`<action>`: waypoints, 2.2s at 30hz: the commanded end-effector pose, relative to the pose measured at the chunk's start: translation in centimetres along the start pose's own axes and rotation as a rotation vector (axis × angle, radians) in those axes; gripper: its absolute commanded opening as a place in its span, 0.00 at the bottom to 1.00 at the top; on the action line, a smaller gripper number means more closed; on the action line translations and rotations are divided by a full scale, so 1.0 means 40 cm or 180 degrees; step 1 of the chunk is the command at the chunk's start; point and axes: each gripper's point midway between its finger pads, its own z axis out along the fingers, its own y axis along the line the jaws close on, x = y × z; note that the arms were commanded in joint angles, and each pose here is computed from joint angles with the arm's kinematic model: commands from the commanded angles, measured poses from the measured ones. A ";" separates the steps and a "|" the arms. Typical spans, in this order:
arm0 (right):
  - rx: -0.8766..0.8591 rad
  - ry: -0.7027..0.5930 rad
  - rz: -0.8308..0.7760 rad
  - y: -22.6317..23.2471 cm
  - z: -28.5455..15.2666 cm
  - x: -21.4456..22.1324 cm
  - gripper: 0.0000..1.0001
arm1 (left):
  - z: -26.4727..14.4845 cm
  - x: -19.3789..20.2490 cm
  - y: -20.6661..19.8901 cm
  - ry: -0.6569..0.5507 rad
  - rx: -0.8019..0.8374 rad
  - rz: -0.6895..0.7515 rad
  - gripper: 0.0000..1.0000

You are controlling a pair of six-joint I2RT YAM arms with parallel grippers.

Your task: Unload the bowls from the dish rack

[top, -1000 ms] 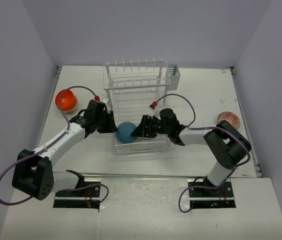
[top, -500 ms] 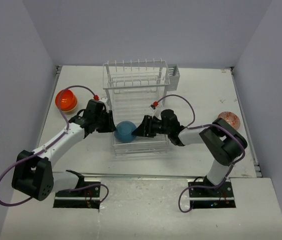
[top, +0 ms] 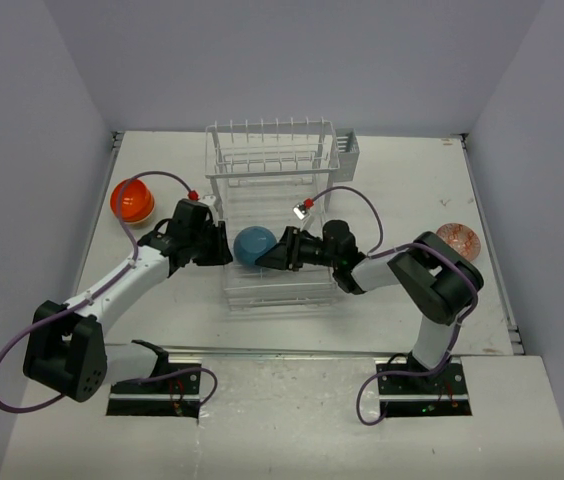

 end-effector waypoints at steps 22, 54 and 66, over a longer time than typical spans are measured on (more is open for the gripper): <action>0.0899 -0.0302 -0.0686 -0.009 -0.052 -0.120 0.67 | -0.058 -0.075 -0.058 -0.0436 0.0323 0.0094 0.59; 0.1294 0.0120 -0.0451 -0.138 0.008 -0.100 0.00 | -0.045 -0.088 -0.040 -0.0468 0.0165 -0.0015 0.60; 0.1075 0.0449 -0.0527 -0.066 0.004 0.000 0.00 | -0.025 -0.064 -0.033 -0.0319 0.0142 -0.0023 0.69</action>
